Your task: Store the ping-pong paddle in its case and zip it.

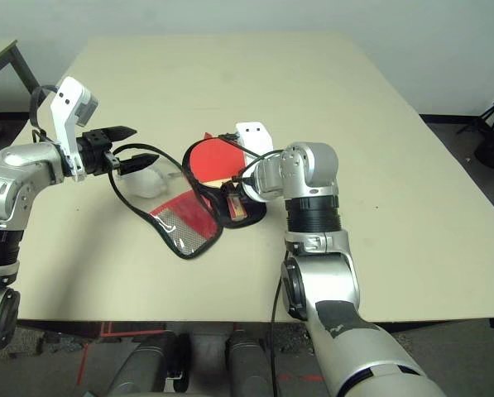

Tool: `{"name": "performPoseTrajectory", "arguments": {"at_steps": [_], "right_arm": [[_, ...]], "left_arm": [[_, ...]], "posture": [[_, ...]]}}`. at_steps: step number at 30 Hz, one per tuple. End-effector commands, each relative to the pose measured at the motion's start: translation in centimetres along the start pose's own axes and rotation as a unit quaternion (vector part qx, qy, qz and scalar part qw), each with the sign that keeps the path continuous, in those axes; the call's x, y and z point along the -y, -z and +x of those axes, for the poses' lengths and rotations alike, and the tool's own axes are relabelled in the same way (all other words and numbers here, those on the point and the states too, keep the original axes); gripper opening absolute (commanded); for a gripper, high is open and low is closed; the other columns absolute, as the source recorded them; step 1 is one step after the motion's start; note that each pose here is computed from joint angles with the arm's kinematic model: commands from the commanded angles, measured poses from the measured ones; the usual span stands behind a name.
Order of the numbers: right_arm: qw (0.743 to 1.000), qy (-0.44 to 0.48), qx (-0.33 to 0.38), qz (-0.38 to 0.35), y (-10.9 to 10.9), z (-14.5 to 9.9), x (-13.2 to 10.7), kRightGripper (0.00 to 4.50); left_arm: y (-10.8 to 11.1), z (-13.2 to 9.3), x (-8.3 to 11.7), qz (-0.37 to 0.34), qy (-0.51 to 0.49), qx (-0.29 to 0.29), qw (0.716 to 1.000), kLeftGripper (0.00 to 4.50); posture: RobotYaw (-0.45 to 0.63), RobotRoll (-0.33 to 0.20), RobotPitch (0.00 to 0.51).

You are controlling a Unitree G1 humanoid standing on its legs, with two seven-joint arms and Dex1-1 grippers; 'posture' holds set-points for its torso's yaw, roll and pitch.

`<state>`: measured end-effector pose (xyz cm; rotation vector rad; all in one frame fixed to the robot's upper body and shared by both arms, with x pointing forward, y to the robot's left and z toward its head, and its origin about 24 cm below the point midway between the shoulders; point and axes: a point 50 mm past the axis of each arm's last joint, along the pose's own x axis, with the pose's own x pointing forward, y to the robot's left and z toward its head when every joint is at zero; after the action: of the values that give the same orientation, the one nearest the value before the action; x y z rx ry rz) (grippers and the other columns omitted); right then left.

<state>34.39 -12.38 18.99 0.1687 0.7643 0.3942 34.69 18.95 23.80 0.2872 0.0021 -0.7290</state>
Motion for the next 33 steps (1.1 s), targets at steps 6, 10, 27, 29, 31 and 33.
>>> {"name": "performPoseTrajectory", "arguments": {"at_steps": [6, 10, 27, 29, 31, 33], "right_arm": [[0.961, -0.142, 0.233, -0.039, -3.8, -5.7, 0.5, 4.48], [0.947, -0.143, 0.258, -0.128, -2.5, -6.7, 2.2, 4.48], [0.948, -0.034, 0.273, -0.160, -2.1, -8.1, 6.1, 4.48], [0.949, -0.023, 0.272, -0.158, -2.1, -8.2, 6.5, 4.48], [0.951, -0.012, 0.272, -0.148, -2.2, -8.6, 6.9, 4.48], [0.952, 0.000, 0.274, -0.135, -2.6, -9.1, 7.4, 4.48]], "left_arm": [[3.1, -4.7, -6.0, -0.032, -0.132, -0.015, 0.991, 4.50], [6.9, -6.8, -6.1, -0.029, -0.124, -0.091, 0.988, 4.50], [9.1, -0.1, 3.7, -0.063, 0.123, -0.158, 0.978, 4.50], [8.1, 1.4, 4.4, -0.055, 0.144, -0.141, 0.978, 4.50], [6.2, 3.3, 5.1, -0.052, 0.167, -0.109, 0.978, 4.50], [3.8, 5.3, 5.6, -0.046, 0.185, -0.071, 0.979, 4.50]], "posture": [[0.02, 0.000, 0.111], [0.02, 0.000, 0.118], [-0.02, 0.000, 0.132], [-0.02, 0.000, 0.133], [-0.02, 0.000, 0.133], [-0.03, 0.000, 0.135]]}}
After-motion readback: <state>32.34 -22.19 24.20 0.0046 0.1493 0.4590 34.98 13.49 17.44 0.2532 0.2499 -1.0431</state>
